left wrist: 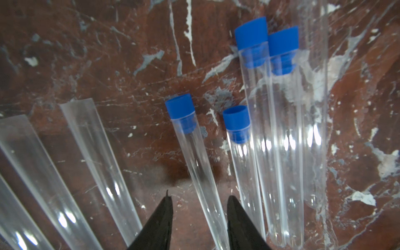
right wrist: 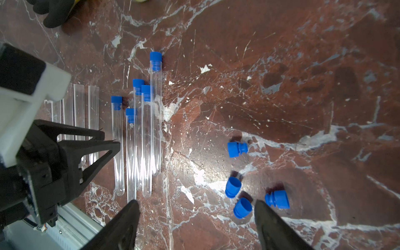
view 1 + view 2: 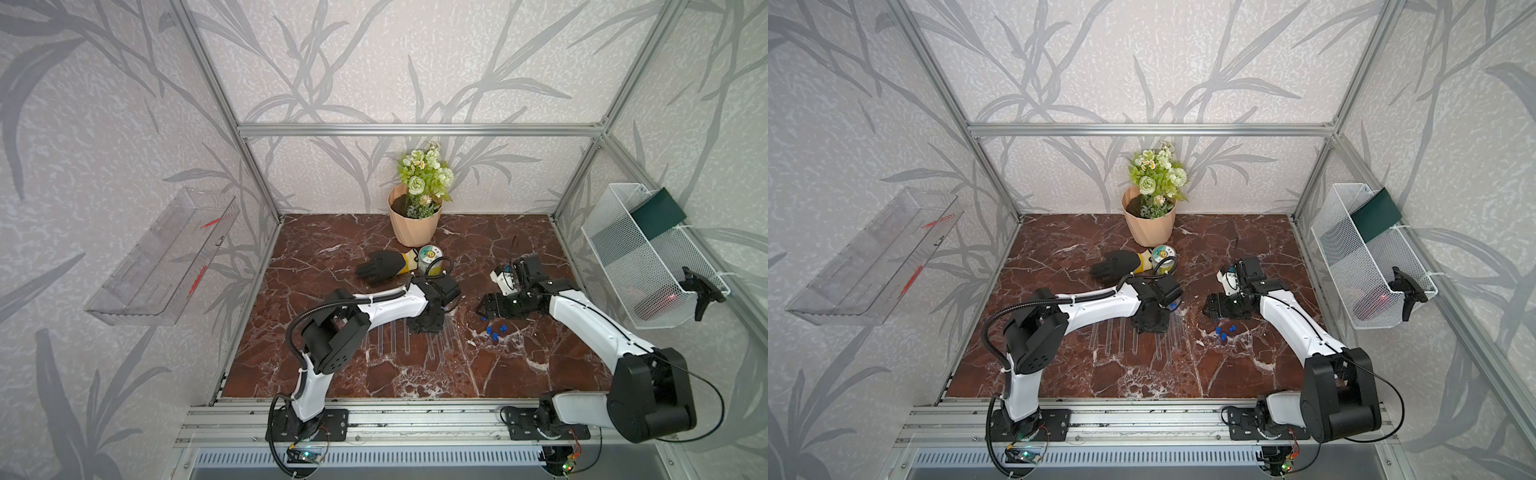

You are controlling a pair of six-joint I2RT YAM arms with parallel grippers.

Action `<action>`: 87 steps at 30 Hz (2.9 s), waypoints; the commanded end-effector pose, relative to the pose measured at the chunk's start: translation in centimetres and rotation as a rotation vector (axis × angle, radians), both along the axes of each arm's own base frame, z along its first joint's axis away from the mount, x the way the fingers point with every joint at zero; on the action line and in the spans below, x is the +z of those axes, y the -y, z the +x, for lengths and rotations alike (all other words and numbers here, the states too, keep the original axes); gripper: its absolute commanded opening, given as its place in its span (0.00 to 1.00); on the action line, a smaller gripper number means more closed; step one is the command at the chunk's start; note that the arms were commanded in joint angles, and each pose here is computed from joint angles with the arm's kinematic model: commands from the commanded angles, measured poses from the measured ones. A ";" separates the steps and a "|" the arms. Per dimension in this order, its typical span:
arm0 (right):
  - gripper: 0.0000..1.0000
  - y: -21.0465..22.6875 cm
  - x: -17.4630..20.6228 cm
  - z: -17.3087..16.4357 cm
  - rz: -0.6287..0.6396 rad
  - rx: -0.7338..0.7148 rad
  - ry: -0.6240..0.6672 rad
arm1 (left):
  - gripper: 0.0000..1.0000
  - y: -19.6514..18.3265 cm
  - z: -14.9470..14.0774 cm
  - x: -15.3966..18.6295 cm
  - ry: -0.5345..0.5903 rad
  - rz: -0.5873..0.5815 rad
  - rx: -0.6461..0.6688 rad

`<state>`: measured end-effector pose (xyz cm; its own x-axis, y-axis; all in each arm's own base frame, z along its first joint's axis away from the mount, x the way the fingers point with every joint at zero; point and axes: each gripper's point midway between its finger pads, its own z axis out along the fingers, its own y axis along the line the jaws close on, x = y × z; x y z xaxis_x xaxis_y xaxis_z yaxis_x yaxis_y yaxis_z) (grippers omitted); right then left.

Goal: Remove stoppers from test tubes
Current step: Pick up the test tube at the center of the board, then open the stopper on the test tube.

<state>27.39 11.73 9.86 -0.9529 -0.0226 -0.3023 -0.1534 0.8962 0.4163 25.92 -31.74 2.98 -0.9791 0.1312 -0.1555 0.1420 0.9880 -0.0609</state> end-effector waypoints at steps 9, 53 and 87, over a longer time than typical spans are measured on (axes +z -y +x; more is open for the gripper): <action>0.85 -0.2 0.5 0.4 0.008 -0.001 0.017 | 0.38 -1.2 -0.3 -1.3 -0.032 0.089 -0.003; 0.88 -5.6 3.7 0.1 0.405 0.049 0.046 | 0.07 1.3 -1.8 8.9 0.242 -0.375 -0.150; 0.38 -12.8 4.4 -0.5 0.561 0.151 0.040 | 0.06 3.9 -4.0 10.8 0.208 -0.622 -0.205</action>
<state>25.80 24.03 13.31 -0.9516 0.0063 -0.3072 -0.2599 0.5165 0.8159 22.14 -35.51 13.16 -0.8901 0.1420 -0.4330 0.3836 0.7465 -0.5437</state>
